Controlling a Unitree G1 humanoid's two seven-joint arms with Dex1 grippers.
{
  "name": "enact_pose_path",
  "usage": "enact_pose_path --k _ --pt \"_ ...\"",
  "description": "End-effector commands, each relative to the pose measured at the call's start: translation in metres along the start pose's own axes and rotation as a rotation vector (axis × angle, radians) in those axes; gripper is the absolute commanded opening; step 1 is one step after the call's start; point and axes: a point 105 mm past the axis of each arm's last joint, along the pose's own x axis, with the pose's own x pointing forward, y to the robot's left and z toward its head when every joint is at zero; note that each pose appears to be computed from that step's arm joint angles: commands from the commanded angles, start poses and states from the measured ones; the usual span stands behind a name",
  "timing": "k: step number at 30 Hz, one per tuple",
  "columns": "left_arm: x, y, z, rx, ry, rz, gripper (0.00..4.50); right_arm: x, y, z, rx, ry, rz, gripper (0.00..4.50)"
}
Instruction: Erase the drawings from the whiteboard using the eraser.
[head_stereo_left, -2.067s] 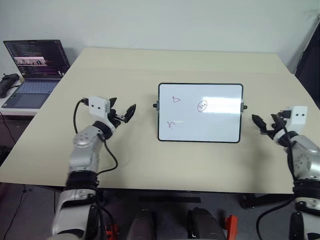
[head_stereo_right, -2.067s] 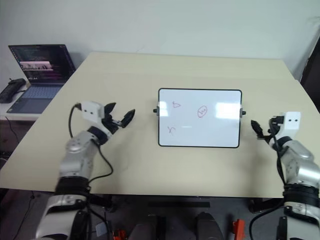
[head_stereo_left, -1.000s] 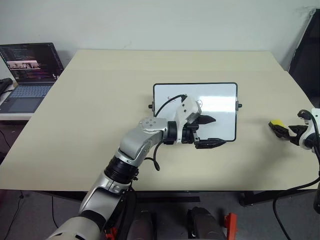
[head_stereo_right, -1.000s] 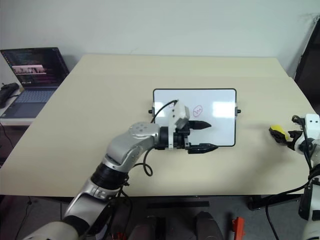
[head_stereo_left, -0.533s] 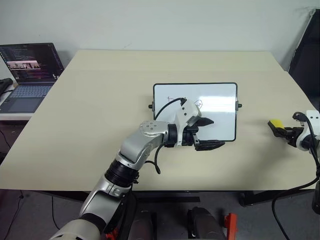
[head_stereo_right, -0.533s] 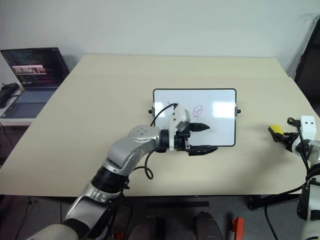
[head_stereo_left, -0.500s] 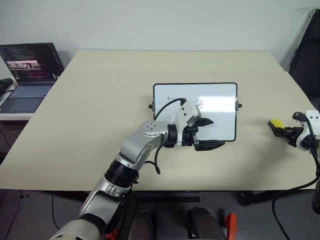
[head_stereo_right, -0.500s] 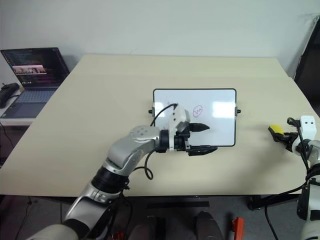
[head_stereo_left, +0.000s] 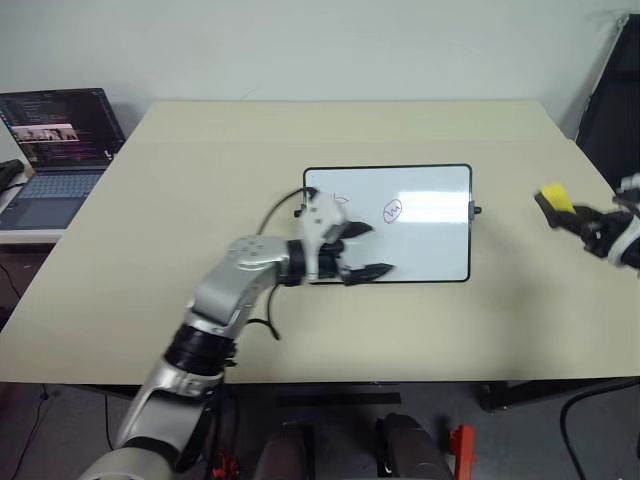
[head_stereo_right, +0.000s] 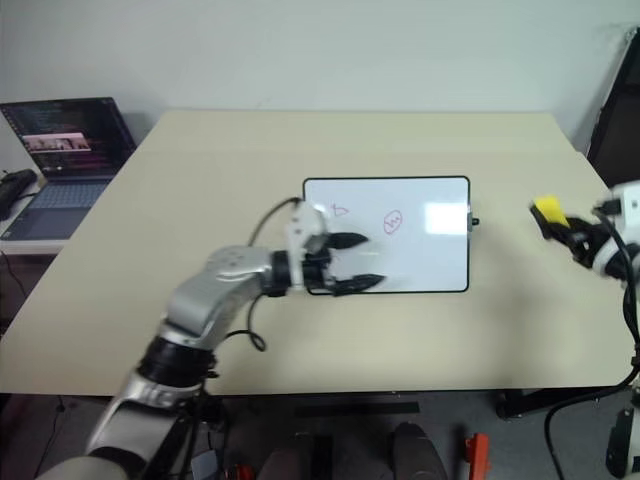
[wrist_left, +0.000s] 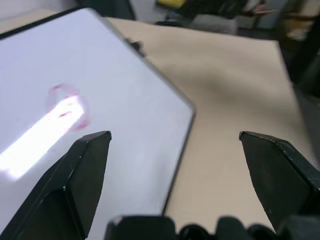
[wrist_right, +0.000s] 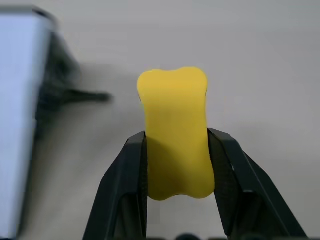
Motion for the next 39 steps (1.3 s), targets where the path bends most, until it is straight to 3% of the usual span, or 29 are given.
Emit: enact_pose_path --k 1,7,10,18,22,28,31,33,39 --pt "-0.036 0.013 0.007 0.076 -0.028 0.068 4.50 0.020 0.080 0.049 -0.124 -0.107 0.244 1.35" --pt "-0.082 0.031 -0.009 0.113 0.030 0.210 4.50 0.073 0.163 0.061 -0.204 -0.161 0.444 1.35" --pt "-0.101 0.038 -0.006 0.145 -0.003 0.309 4.50 0.109 0.184 0.043 -0.284 -0.130 0.435 1.34" --pt "-0.107 0.028 -0.020 0.166 0.011 0.396 4.50 0.162 0.169 0.013 -0.425 -0.099 0.290 1.33" --pt "-0.108 0.027 -0.022 0.153 0.008 0.415 4.50 0.175 0.155 -0.001 -0.393 -0.055 0.244 1.33" --pt "-0.108 0.028 -0.024 0.143 0.012 0.412 4.50 0.175 0.166 -0.030 -0.488 0.034 0.312 1.33" --pt "-0.105 0.031 -0.024 0.143 0.012 0.406 4.50 0.159 0.195 -0.073 -0.610 0.138 0.482 1.33" --pt "-0.103 0.033 -0.024 0.145 0.011 0.402 4.50 0.152 0.202 -0.086 -0.635 0.174 0.524 1.33" --pt "-0.098 0.037 -0.021 0.154 0.005 0.389 4.50 0.153 0.189 -0.089 -0.600 0.187 0.444 1.33"
